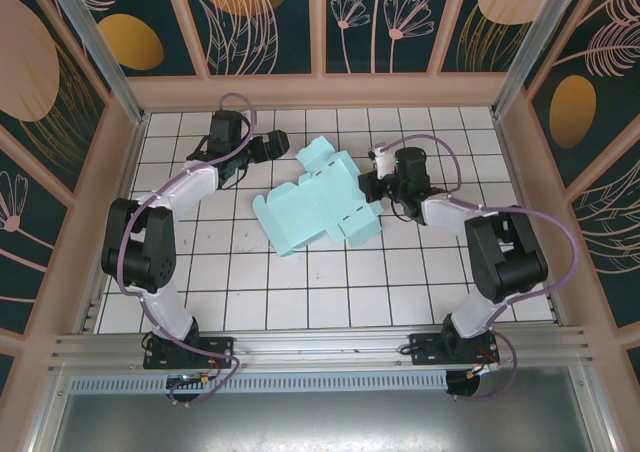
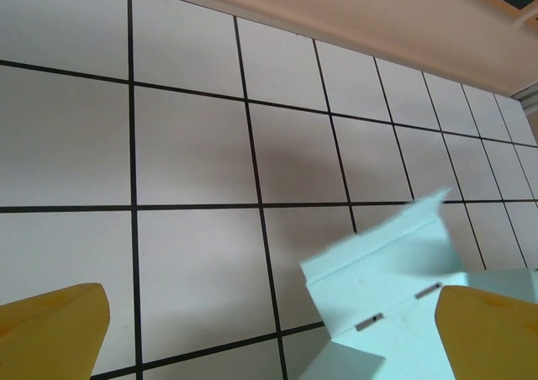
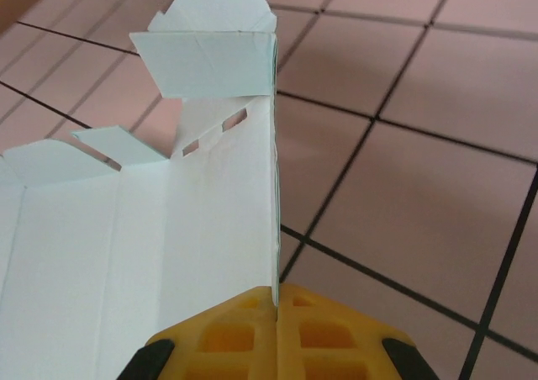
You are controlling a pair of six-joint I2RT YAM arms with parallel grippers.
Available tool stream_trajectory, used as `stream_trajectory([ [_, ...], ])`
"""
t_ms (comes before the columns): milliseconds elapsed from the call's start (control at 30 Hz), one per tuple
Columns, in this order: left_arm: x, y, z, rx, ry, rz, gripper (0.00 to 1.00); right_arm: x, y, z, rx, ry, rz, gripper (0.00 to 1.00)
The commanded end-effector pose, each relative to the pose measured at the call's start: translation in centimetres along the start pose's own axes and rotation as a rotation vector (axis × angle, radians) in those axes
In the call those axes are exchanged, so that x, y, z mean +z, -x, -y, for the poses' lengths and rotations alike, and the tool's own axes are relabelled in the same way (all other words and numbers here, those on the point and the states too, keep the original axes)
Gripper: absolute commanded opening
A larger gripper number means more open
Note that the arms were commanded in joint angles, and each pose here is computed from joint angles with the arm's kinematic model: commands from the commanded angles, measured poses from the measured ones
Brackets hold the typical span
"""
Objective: Fold the paper box
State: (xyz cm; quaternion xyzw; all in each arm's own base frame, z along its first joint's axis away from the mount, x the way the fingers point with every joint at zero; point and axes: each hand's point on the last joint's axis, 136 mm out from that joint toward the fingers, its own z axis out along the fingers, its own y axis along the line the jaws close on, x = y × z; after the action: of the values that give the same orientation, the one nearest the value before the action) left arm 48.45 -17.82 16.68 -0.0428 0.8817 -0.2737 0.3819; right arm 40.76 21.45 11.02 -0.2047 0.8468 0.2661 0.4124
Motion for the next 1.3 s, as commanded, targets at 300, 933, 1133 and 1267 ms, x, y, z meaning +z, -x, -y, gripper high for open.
stream_trajectory([
  [300, 0.0, 0.5, 0.3, 0.032, -0.011, -0.011, 0.99, 2.1, -3.9, 0.5, 0.172, 0.092, -0.165, 0.17],
  [933, 0.3, 0.1, 0.2, 0.027, -0.013, -0.025, 0.99, 2.8, -7.6, 1.2, 0.176, 0.083, -0.263, 0.28],
  [1133, 0.3, 0.2, 0.3, 0.024, -0.018, -0.025, 0.99, 2.7, -8.2, 0.9, 0.185, 0.101, -0.275, 0.27],
  [1267, 0.3, 0.1, 0.3, 0.025, -0.017, -0.027, 0.99, 2.5, -8.4, 0.6, 0.181, 0.105, -0.270, 0.16],
])
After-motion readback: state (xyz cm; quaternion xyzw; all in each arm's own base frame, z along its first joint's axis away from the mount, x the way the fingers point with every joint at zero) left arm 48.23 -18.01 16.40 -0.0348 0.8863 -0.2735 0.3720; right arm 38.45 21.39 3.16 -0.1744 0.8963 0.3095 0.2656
